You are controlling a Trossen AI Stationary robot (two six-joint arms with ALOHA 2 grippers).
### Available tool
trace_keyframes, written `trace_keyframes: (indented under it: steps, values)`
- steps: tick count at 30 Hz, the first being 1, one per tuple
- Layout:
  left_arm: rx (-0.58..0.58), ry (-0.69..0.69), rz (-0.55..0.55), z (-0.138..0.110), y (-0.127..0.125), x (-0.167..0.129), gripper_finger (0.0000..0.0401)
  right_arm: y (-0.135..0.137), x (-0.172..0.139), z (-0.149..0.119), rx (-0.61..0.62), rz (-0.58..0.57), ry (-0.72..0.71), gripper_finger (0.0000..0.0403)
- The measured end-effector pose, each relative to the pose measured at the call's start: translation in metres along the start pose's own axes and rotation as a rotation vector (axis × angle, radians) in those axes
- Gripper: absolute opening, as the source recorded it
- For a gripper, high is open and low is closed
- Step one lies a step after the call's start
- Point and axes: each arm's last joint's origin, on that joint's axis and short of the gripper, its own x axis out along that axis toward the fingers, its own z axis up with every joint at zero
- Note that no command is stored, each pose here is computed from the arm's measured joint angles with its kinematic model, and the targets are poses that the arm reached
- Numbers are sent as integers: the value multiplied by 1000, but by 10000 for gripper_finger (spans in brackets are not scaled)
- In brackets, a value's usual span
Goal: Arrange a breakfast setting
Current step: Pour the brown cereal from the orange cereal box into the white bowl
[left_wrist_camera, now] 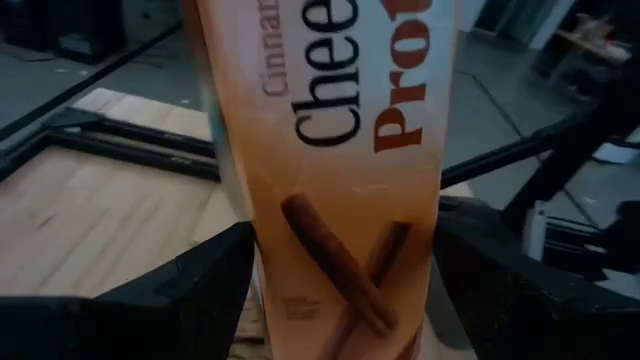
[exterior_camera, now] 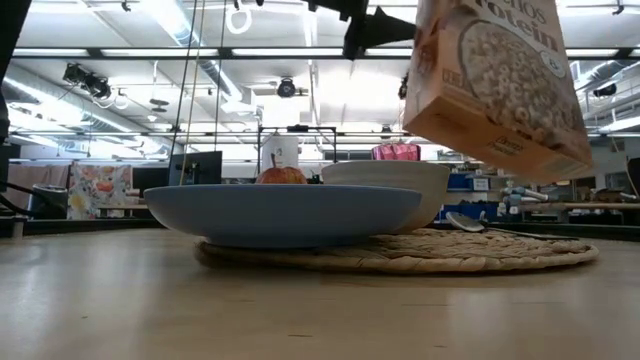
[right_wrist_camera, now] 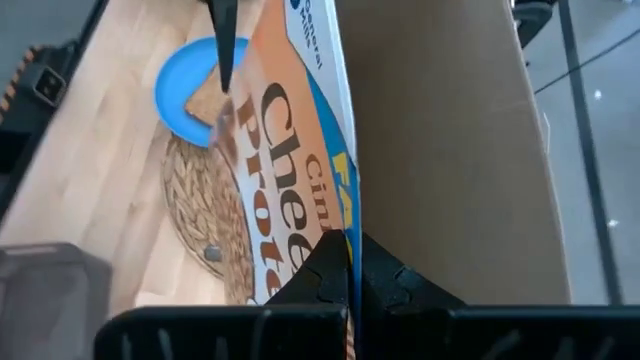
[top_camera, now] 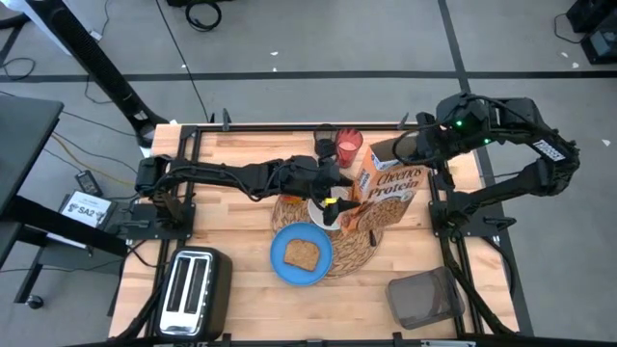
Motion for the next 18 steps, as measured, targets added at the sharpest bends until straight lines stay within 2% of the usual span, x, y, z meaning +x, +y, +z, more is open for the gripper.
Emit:
trace_keyframes:
  steps: [6, 18]
  values:
    - [-4, -15, 27, 1, 0, 0, 313, 0, 0, 2, 60, 16, -29, 0]
    - [-19, 14, 58, 1, 12, -1, 313, -3, -5, 23, -25, 32, -271, 0]
